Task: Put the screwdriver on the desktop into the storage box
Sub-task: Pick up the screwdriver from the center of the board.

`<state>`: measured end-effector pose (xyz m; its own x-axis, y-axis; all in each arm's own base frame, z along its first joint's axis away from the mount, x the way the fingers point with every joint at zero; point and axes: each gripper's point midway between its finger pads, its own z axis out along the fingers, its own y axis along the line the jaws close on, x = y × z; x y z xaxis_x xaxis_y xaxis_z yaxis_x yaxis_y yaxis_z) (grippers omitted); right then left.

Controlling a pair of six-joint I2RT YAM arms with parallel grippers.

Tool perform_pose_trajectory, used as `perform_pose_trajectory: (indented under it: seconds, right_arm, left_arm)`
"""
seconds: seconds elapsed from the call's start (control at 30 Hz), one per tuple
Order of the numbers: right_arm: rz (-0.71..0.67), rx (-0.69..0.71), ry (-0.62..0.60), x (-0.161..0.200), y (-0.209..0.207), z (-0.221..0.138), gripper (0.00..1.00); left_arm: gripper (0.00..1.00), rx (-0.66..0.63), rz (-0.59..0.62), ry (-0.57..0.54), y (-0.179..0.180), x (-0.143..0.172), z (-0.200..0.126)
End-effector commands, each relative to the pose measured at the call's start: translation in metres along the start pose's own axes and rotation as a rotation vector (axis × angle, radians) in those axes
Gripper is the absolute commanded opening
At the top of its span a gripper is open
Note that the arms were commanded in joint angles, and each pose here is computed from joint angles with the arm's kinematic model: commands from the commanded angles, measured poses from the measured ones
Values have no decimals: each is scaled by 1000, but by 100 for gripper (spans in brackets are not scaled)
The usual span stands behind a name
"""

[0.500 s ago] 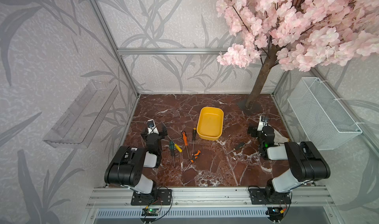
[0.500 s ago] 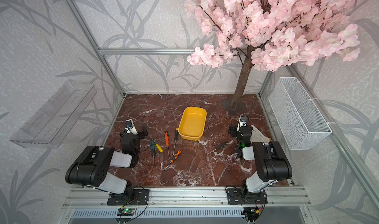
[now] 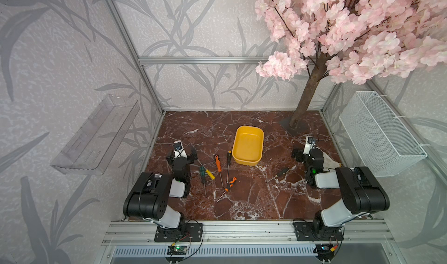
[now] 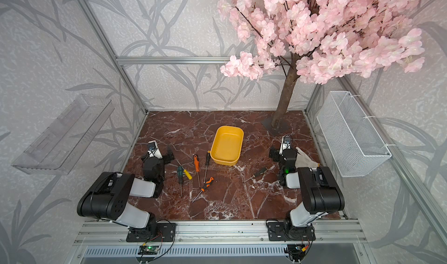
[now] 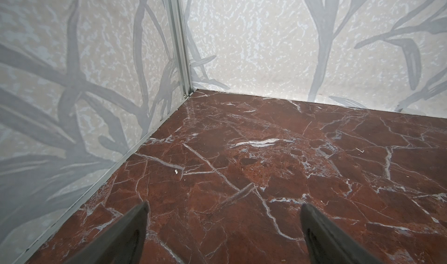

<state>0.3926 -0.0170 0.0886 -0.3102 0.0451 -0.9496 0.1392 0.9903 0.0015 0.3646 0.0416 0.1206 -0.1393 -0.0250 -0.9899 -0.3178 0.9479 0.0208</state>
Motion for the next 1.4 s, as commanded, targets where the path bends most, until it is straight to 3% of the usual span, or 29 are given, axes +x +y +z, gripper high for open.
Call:
perform_pose_trajectory:
  seconds: [0.0,0.4,0.53,0.7,0.77,0.83,0.97,1.0,1.1,1.27,1.37]
  right_arm:
    - [-7,-7,-10,-6,2,3,99]
    - [-6,-6,-10,-6,1,3,99]
    - [23,62,-32,-20,-11,-6,99]
    - [53,59,-54,-53,-12,-29,99]
    - [229,135,-49,-66,-27,-42,99]
    - [381,122,-2,-73,-26,-54,99]
    - [641,-6,108,-71,-6,-73,99]
    - [656,-75,118,-75,3,-75,100]
    - [627,-222,178,-83,28,-85,88]
    - [603,-262,389,-68,47,-97,76]
    - [571,-247,487,-50,55,-104,72]
  left_arm:
    - [100,0,-10,-28,0,-10,1]
    - [100,1,-10,-28,0,-10,1]
    - [100,-34,-23,-38,4,-21,5]
    - [100,-157,-42,106,14,-39,25]
    - [100,-243,-183,150,27,-43,25]
    - [100,-254,-308,203,30,-45,26]
    - [100,-114,-464,310,8,-48,23]
    - [100,-74,-479,330,1,-49,21]
    - [99,55,-521,432,-25,-42,9]
    - [75,112,-540,648,-49,-7,-17]
    - [69,120,-521,745,-64,15,-37]
